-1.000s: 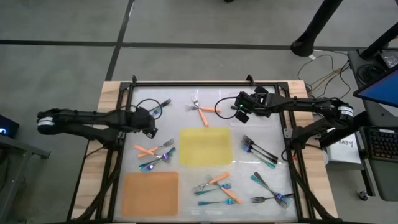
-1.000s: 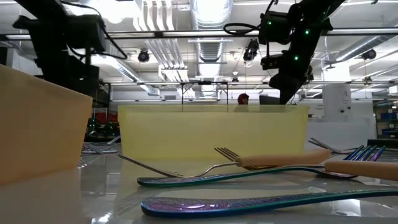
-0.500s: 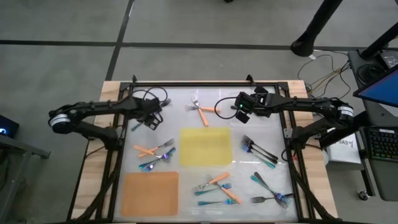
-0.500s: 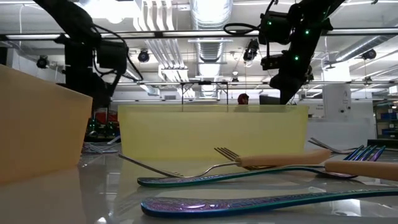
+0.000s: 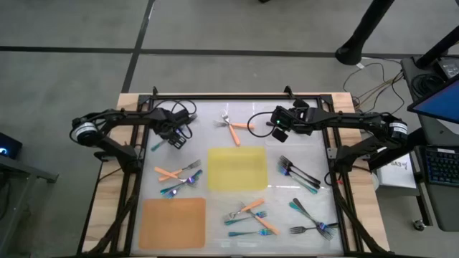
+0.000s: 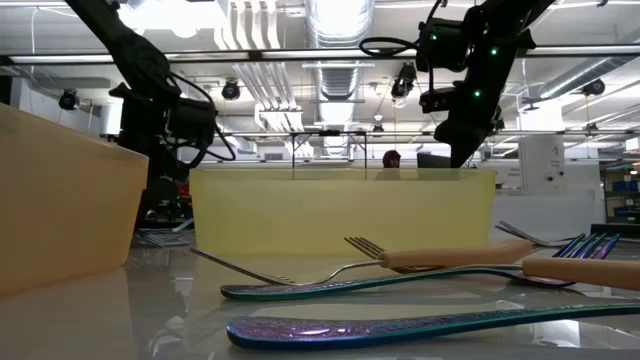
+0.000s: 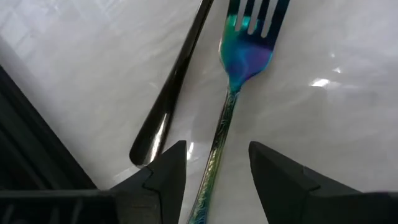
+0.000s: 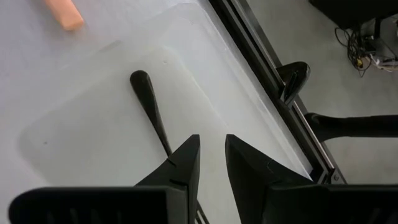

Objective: Sort silverware by color (type)
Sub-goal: Put the blue fork into the yellow bin

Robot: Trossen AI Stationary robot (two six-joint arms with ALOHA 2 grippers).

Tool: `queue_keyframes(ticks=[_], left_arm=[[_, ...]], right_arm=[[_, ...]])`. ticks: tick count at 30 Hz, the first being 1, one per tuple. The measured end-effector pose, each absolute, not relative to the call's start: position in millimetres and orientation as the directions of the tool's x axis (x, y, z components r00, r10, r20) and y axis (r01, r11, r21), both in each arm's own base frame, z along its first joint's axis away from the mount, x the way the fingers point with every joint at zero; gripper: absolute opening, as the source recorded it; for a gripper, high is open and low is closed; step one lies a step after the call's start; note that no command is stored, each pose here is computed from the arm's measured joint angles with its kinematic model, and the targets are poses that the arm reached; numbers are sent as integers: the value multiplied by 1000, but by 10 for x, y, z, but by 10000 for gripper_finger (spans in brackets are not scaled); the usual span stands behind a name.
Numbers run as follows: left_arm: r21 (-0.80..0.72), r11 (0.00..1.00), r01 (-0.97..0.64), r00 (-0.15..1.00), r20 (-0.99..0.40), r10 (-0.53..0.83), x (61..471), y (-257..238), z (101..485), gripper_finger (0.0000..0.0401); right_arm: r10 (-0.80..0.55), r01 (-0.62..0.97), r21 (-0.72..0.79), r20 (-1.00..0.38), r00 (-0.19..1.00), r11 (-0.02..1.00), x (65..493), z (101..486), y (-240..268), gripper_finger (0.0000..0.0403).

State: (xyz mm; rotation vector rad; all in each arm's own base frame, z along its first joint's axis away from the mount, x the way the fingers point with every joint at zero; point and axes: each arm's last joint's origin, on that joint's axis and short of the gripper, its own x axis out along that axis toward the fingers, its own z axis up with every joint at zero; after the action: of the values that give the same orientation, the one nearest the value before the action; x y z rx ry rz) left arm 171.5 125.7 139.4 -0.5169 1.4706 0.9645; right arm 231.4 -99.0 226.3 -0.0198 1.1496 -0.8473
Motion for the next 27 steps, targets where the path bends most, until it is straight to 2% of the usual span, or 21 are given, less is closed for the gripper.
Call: queue_keyframes(ticks=[3,6,13,15,21,27], left_arm=[[246,555,-794,-160,-967,200,1706,1284,1370,155],[221,565,-795,-151,-974,170,1707,1286,1348,134],[173,545,-821,-120,-984,132,1703,1310,1335,28],[158,531,-832,-111,-987,119,1695,1322,1334,9],[154,524,-838,-111,-987,113,1706,1339,1359,5],[160,526,-836,-94,-984,149,1807,1428,1568,2]], right_arm=[[-597,579,-423,-790,143,697,2314,2263,-990,68],[-597,579,-423,-790,143,697,2314,2263,-990,68],[-597,579,-422,-789,143,697,2315,2262,-990,68],[-597,579,-422,-790,142,697,2314,2262,-990,68],[-597,579,-423,-790,142,697,2313,2261,-989,68],[-597,573,-426,-790,141,700,2312,2261,-989,68]])
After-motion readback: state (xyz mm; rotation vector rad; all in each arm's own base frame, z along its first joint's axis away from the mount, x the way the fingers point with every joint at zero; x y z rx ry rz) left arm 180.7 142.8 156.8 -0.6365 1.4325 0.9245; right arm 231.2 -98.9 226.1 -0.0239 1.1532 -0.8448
